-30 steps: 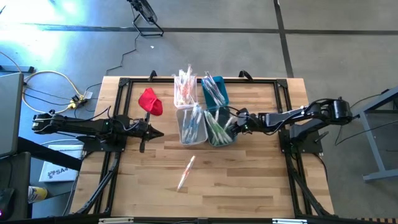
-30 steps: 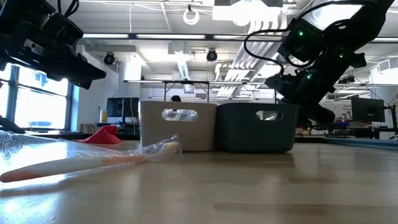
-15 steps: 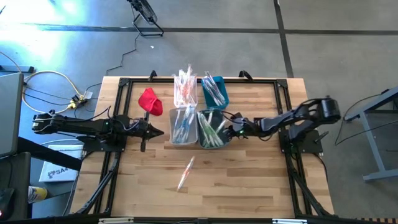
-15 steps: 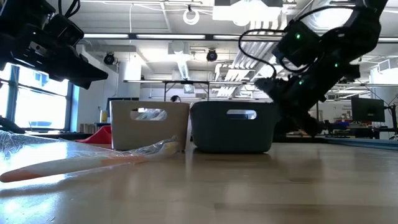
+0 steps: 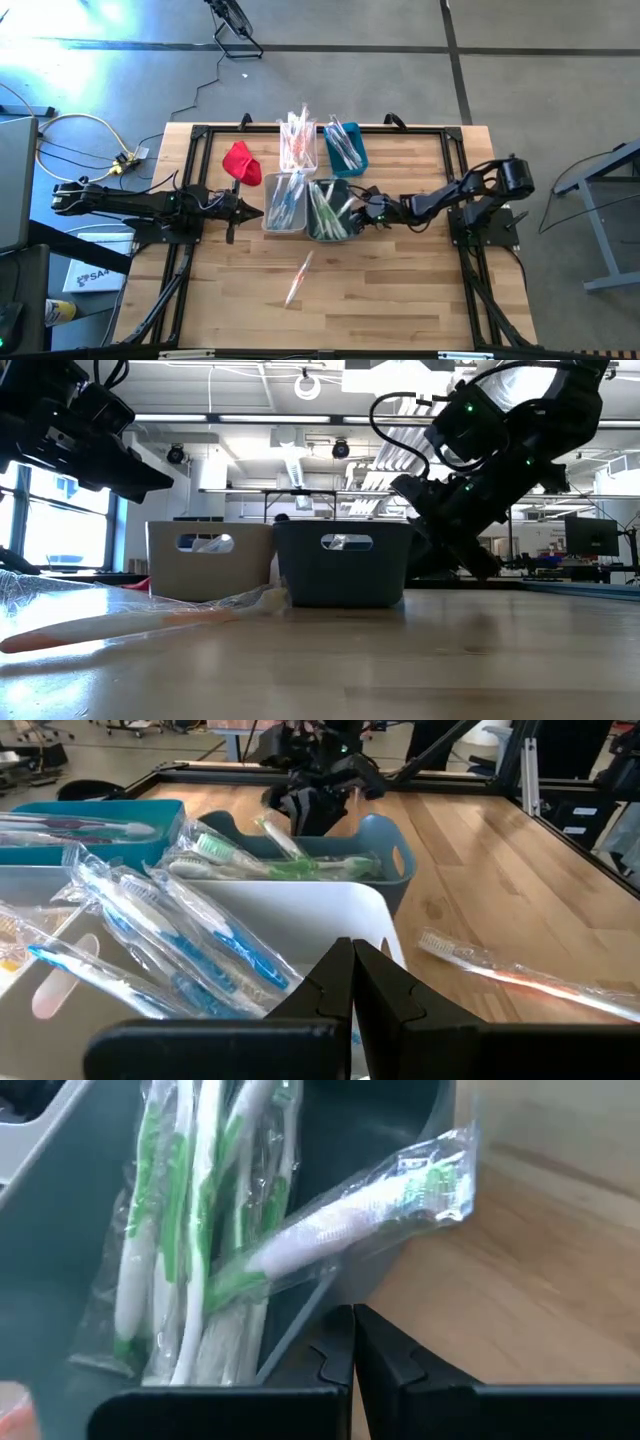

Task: Pick & Place Toothbrushes
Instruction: Adjust the bins

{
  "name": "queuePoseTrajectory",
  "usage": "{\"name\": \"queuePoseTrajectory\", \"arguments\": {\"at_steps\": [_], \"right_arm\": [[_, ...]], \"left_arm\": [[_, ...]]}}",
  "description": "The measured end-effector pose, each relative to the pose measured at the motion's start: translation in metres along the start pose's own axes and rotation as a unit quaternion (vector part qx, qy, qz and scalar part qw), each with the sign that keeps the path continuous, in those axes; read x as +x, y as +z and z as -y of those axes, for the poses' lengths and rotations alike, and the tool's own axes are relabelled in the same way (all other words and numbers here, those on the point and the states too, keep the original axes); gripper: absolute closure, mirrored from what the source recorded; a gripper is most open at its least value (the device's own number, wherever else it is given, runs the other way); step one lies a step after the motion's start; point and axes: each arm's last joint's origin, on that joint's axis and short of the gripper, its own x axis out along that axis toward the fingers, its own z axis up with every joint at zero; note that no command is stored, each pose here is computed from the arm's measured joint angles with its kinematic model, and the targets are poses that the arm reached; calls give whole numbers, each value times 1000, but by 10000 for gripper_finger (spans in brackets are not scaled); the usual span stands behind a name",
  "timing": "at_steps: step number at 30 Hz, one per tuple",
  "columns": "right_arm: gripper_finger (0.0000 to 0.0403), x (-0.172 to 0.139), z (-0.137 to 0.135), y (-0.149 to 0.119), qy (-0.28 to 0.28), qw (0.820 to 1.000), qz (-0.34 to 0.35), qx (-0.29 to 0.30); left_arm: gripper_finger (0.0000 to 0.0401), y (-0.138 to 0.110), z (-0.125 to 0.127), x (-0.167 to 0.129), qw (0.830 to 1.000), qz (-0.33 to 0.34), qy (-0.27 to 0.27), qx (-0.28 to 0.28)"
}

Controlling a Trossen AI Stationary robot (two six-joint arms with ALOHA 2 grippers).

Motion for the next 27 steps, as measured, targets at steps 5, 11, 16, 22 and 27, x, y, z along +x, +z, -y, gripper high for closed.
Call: {"name": "queuePoseTrajectory", "arguments": {"at_steps": [5,11,16,22,27], "right_arm": [[401,-3,-7,-2,-55,998,8,-27],[401,-7,-10,2,-88,995,0,-43],[400,-16,-19,10,-86,993,48,-64],[400,-37,-33,19,-76,986,111,-94],[400,-47,-38,21,-78,981,136,-114]], "left_arm": [[398,1,-3,0,997,6,59,-50],[398,-5,-8,-1,983,-11,134,-122],[398,-11,-12,-3,960,-16,211,-184],[398,-21,-18,-8,917,-15,329,-224],[398,-23,-19,-10,900,-12,360,-244]]}}
